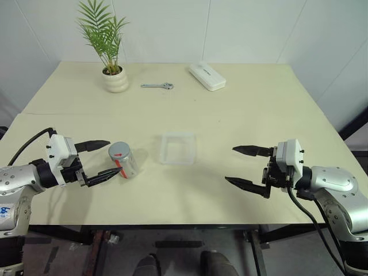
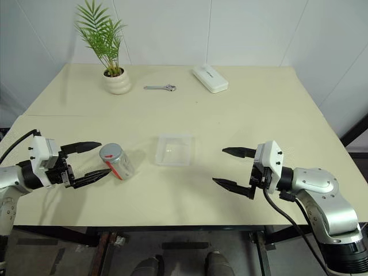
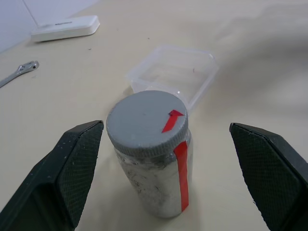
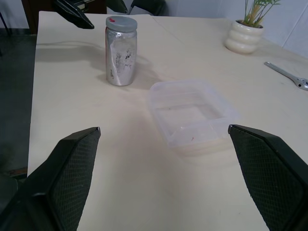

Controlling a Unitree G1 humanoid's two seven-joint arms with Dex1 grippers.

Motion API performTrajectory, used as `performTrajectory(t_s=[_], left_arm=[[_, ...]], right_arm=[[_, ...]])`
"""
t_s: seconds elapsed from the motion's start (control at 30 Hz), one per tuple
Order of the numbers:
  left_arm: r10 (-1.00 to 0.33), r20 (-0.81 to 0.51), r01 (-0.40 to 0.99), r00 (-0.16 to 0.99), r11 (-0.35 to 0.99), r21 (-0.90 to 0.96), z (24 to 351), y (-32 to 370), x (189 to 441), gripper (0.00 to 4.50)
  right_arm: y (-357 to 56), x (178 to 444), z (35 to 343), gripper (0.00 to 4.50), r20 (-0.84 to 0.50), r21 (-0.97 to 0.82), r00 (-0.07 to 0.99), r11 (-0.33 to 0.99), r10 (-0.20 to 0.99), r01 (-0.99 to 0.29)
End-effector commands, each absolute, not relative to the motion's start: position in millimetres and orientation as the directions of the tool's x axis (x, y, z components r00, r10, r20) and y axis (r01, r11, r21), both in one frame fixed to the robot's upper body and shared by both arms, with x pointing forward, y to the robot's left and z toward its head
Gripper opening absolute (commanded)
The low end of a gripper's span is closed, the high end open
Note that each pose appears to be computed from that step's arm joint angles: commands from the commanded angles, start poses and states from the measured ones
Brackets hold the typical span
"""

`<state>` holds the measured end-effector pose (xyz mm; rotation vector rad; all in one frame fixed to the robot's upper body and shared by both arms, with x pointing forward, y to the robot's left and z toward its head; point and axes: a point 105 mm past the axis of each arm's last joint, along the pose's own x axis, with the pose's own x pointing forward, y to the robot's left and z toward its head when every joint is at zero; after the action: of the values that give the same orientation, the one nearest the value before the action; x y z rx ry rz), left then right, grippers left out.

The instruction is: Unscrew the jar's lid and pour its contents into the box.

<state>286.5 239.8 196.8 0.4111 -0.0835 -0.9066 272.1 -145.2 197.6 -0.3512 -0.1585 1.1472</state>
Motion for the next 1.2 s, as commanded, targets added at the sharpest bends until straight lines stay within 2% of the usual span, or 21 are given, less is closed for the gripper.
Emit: performTrajectory(t_s=[0.03,0.17,0.4,0.57,0.73,0.97,1.07,1.2], left_arm=[[-0.781,-0.069,0.725,0.621,0.539,0.430,209,233,286,4.48],[-0.774,-0.072,0.718,0.630,0.545,0.433,205,235,284,4.48],[-0.677,-0.026,0.630,0.735,0.670,0.392,193,234,254,4.48],[-0.560,0.039,0.510,0.828,0.779,0.365,186,231,235,4.48],[-0.363,0.074,0.330,0.929,0.902,0.280,164,238,229,4.48],[-0.301,0.114,0.258,0.947,0.921,0.292,168,240,235,4.48],[-0.225,0.155,0.180,0.962,0.949,0.258,170,245,241,4.48],[-0.201,0.173,0.161,0.964,0.962,0.220,166,234,244,4.48]], right_arm=[[-144,272,207,4.50,-0.031,-0.398,0.400,0.356,0.916,-0.845],[-141,275,208,4.50,-0.023,-0.402,0.394,0.353,0.919,-0.845],[-117,289,217,4.50,0.044,-0.383,0.288,0.282,0.957,-0.880],[-95,287,236,4.50,0.127,-0.426,0.179,0.216,0.976,-0.878],[-77,279,248,4.50,0.128,-0.452,0.046,0.099,0.991,-0.887],[-73,278,243,4.50,0.130,-0.435,0.052,0.104,0.990,-0.894],[-73,276,239,4.50,0.126,-0.426,0.062,0.110,0.990,-0.898],[-71,274,238,4.50,0.132,-0.423,0.067,0.117,0.989,-0.899]])
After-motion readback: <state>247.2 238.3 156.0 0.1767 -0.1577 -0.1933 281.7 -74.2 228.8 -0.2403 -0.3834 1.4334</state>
